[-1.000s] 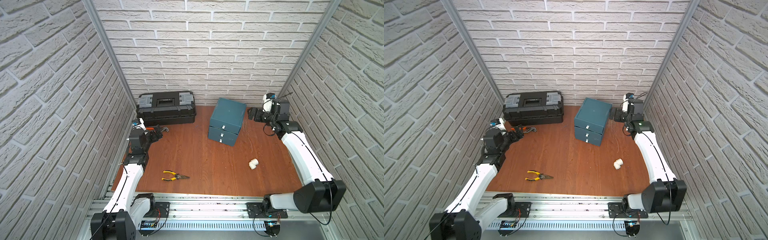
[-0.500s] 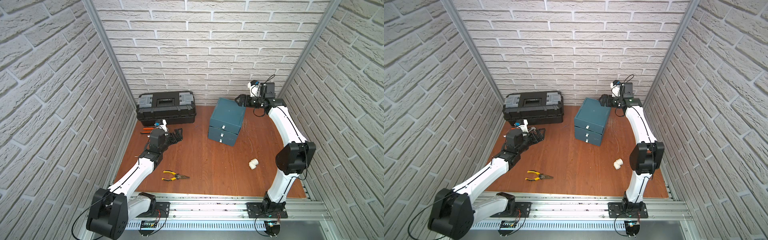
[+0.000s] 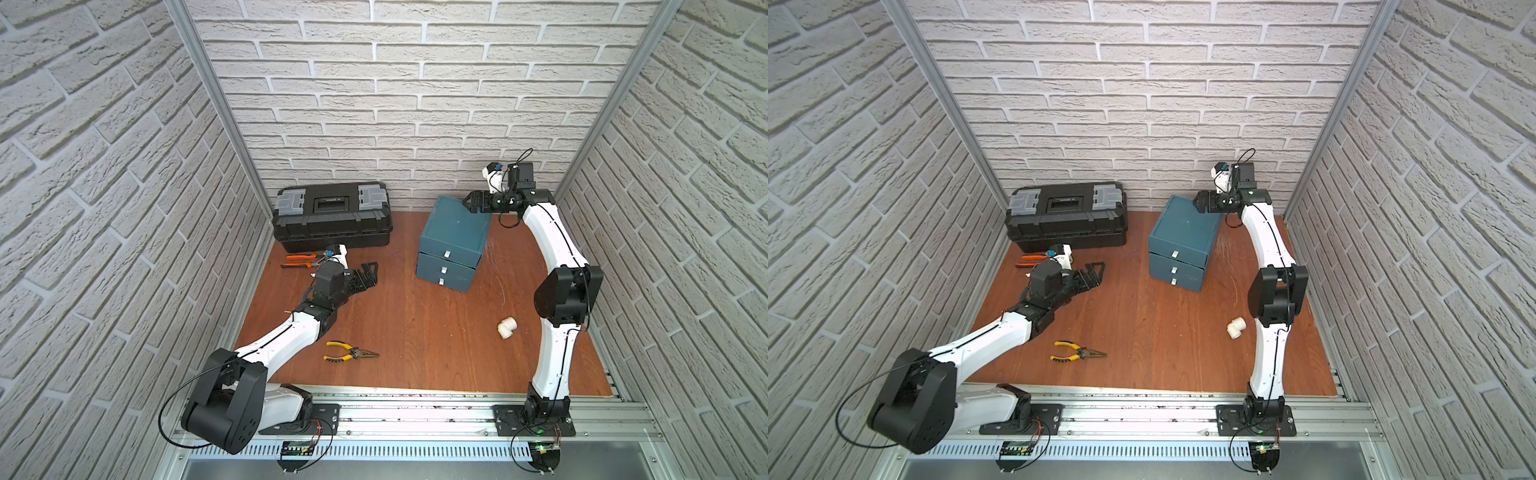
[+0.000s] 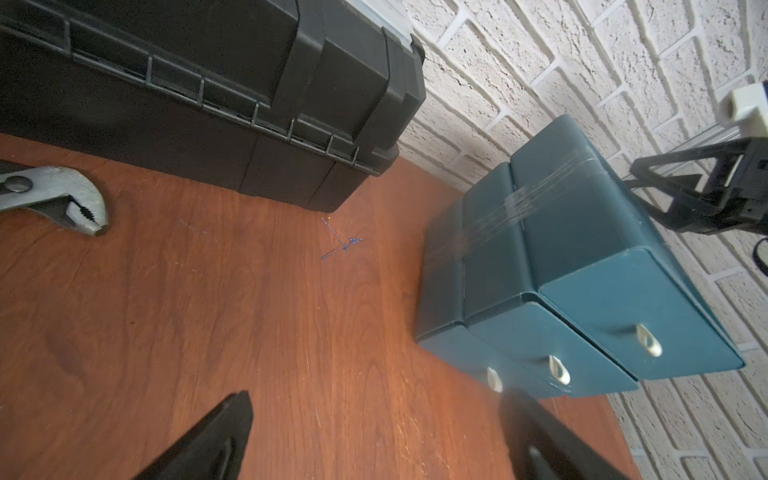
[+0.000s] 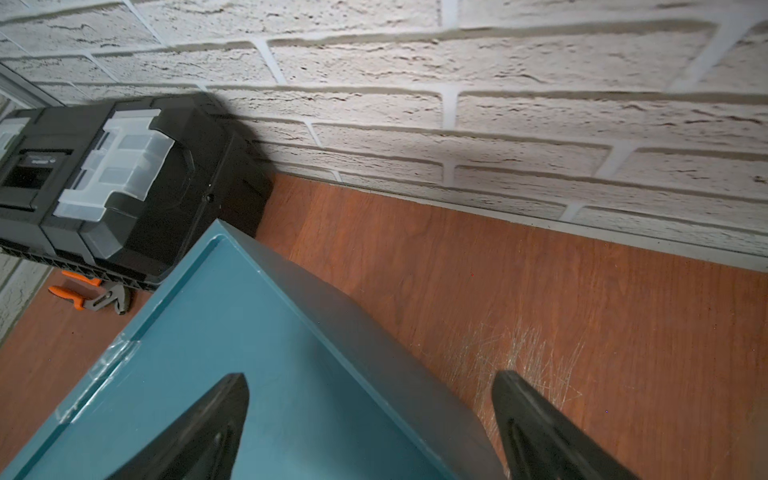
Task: Take the cookies out of the drawer
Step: Adjust the storage box at the center of the board.
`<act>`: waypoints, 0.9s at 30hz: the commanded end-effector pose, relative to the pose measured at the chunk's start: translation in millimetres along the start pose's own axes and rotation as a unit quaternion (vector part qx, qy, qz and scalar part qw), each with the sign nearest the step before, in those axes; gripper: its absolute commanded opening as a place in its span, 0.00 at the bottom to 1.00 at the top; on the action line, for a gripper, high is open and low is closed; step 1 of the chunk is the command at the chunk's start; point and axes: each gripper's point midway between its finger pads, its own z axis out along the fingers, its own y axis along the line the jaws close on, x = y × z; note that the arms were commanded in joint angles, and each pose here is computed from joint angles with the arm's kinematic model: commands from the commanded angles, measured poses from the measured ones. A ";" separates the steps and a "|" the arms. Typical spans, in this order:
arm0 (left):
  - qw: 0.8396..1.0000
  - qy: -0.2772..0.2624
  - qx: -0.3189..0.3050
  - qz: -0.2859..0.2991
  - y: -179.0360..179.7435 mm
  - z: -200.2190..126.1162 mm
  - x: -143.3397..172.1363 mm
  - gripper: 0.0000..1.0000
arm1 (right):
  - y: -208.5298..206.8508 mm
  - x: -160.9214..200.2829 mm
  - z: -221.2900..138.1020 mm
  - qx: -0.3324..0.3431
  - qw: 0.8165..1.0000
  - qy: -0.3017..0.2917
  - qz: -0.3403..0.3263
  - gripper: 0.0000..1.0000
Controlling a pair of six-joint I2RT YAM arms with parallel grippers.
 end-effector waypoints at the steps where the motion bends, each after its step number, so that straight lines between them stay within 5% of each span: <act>1: 1.000 -0.019 0.017 0.002 -7.5 0.2 -5.2 0.98 | 7.9 9.1 -5.1 -0.025 0.999 0.024 -0.026 0.95; 9: 0.999 -0.021 0.028 -0.009 -11.9 5.1 -2.9 0.98 | 50.1 47.8 -21.6 -0.143 0.985 0.092 -0.039 0.90; 18: 0.994 -0.036 0.093 -0.044 -59.4 5.4 -9.0 0.95 | 79.8 46.1 -49.3 -0.177 0.981 0.074 -0.037 0.87; 27: 0.972 -0.010 0.196 -0.125 -142.5 21.6 20.4 0.84 | 35.0 -8.1 -99.2 0.047 0.998 -0.031 0.001 0.87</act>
